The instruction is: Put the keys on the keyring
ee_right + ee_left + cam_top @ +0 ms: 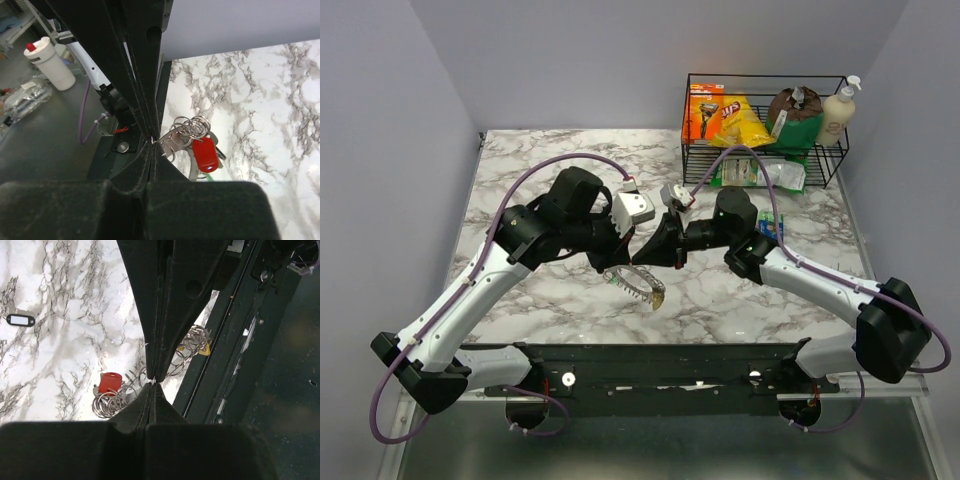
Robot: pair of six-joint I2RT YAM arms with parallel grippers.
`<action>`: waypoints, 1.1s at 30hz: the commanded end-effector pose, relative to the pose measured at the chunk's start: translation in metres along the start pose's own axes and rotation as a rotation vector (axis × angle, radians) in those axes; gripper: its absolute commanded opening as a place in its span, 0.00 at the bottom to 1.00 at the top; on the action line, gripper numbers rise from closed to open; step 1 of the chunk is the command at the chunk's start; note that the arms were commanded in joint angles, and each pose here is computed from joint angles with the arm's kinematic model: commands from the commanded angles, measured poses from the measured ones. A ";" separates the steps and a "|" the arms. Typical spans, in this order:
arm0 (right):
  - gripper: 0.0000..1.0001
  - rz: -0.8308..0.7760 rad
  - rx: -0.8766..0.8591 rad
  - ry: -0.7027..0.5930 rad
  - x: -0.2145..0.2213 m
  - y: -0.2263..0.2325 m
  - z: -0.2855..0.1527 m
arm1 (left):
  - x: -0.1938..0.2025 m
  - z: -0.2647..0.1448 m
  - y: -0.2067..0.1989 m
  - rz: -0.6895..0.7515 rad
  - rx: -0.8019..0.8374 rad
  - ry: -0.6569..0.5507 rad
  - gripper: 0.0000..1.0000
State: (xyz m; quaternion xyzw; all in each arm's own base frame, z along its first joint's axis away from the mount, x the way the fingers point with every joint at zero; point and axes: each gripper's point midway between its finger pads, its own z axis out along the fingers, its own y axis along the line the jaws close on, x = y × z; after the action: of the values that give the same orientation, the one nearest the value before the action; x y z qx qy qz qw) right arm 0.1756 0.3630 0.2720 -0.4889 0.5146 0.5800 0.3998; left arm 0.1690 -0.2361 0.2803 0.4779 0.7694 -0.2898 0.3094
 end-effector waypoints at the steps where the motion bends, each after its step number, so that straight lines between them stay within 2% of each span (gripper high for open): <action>1: 0.01 -0.006 -0.022 -0.012 -0.008 0.001 0.003 | -0.009 0.002 -0.003 0.010 0.011 -0.037 0.00; 16: 0.01 -0.005 0.005 -0.051 -0.012 0.002 0.000 | -0.019 -0.008 -0.005 0.036 -0.011 -0.121 0.00; 19: 0.01 -0.014 0.022 -0.069 -0.016 0.002 -0.002 | -0.020 -0.010 -0.005 0.037 -0.015 -0.136 0.04; 21: 0.01 -0.020 0.024 -0.074 -0.017 0.003 -0.002 | -0.021 -0.011 -0.005 0.039 -0.018 -0.142 0.15; 22: 0.01 -0.022 0.026 -0.076 -0.017 0.004 -0.003 | -0.021 -0.010 -0.005 0.034 -0.020 -0.143 0.23; 23: 0.01 -0.025 0.031 -0.080 -0.018 0.004 -0.003 | -0.022 -0.010 -0.004 0.032 -0.025 -0.149 0.37; 26: 0.01 -0.032 0.043 -0.090 -0.021 0.004 -0.005 | -0.027 -0.013 0.001 0.020 -0.062 -0.180 0.53; 31: 0.01 -0.046 0.059 -0.116 -0.027 0.008 -0.009 | -0.042 -0.027 0.014 0.004 -0.173 -0.292 0.57; 33: 0.01 -0.054 0.078 -0.149 -0.034 0.010 -0.011 | -0.055 -0.038 0.013 0.004 -0.195 -0.380 0.59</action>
State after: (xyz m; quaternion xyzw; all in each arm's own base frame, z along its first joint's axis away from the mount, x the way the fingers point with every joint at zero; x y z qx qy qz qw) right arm 0.1757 0.3579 0.2779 -0.4585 0.5226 0.5835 0.4198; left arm 0.1825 -0.2360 0.3101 0.4307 0.7461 -0.2932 0.4146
